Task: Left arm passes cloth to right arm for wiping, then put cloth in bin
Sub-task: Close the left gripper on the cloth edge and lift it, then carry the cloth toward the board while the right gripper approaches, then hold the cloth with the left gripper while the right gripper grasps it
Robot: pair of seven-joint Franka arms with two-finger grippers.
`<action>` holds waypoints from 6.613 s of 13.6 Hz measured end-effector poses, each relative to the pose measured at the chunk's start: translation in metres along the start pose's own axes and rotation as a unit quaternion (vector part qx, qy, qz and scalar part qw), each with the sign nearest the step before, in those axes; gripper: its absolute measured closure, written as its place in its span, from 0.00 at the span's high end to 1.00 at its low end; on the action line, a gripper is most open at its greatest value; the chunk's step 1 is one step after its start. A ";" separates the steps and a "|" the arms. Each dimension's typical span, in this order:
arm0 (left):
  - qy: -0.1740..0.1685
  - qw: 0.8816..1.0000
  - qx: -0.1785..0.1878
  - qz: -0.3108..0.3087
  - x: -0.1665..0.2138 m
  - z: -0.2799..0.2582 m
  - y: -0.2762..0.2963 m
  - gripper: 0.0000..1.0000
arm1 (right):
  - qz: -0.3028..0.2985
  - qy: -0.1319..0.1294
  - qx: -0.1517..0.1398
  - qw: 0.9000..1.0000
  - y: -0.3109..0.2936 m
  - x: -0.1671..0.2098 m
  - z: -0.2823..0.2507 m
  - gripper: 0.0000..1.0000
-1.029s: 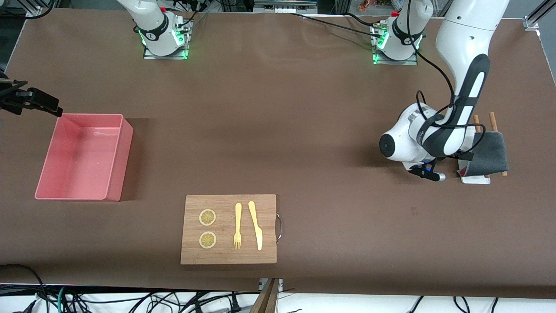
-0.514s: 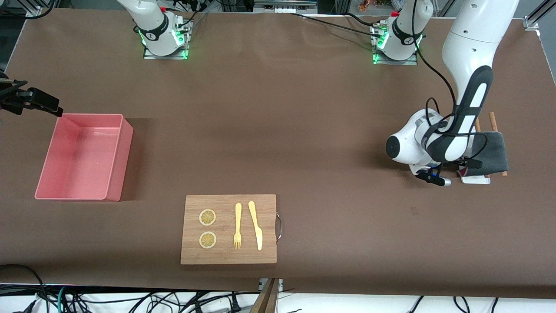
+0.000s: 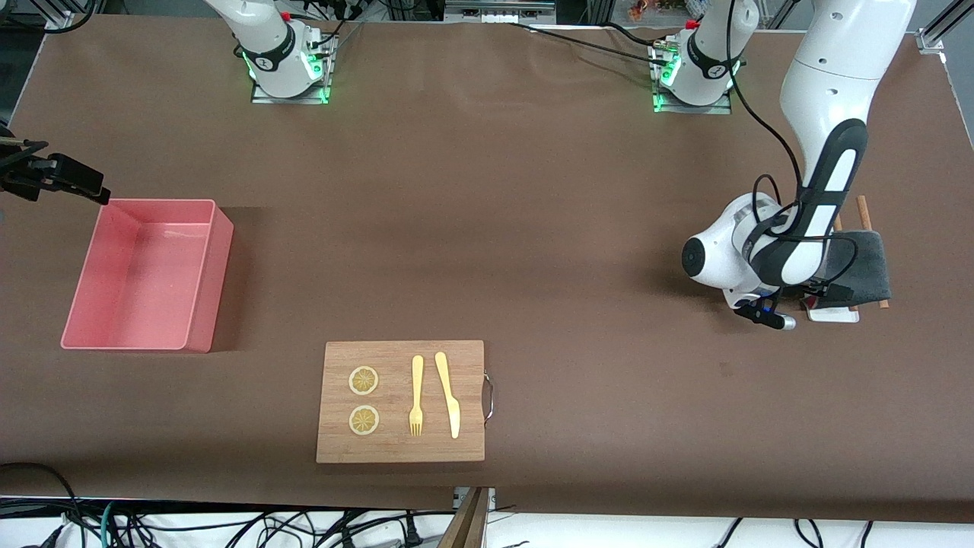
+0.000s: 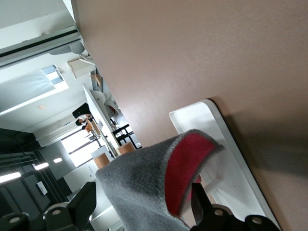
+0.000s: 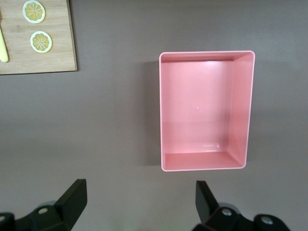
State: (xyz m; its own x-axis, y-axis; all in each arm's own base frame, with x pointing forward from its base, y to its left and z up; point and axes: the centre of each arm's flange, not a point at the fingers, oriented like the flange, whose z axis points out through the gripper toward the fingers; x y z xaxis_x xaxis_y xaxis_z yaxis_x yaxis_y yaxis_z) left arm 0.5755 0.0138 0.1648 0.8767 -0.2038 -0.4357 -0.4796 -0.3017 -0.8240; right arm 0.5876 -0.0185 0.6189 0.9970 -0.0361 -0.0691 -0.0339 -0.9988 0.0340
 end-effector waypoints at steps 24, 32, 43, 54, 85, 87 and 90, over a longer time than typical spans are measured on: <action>-0.035 0.984 -0.172 0.006 0.012 -0.108 -0.125 0.02 | -0.009 -0.003 0.002 1.000 -0.009 0.007 0.013 1.00; 0.000 0.881 -0.470 -0.045 -0.017 -0.245 -0.202 0.02 | 0.127 -0.063 0.093 0.985 -0.044 0.035 0.075 1.00; -0.140 0.650 -0.691 -0.283 -0.039 -0.447 -0.188 0.02 | 0.345 -0.057 0.162 0.923 -0.216 0.070 0.135 1.00; -0.164 0.420 -0.822 -0.348 -0.014 -0.567 -0.143 0.02 | 0.408 -0.091 0.169 0.893 -0.295 0.080 0.226 1.00; -0.242 0.329 -0.844 -0.349 -0.007 -0.578 -0.138 0.02 | 0.361 -0.215 0.075 0.904 -0.337 0.032 0.298 0.00; -0.242 0.329 -0.843 -0.349 -0.006 -0.577 -0.138 0.02 | 0.362 -0.215 0.075 0.904 -0.336 0.033 0.298 0.00; -0.242 0.328 -0.844 -0.349 -0.006 -0.577 -0.139 0.02 | 0.379 -0.190 0.095 0.901 -0.315 0.055 0.274 0.25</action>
State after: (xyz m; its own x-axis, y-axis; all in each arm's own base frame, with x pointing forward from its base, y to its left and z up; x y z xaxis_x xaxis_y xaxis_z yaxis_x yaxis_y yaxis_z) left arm 0.6153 -0.4805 0.4908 0.5012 0.5128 -0.6970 0.8652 -0.2866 0.4114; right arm 0.6343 0.2858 0.3311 0.5875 -0.6818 -0.4360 -0.7421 -0.6687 0.0458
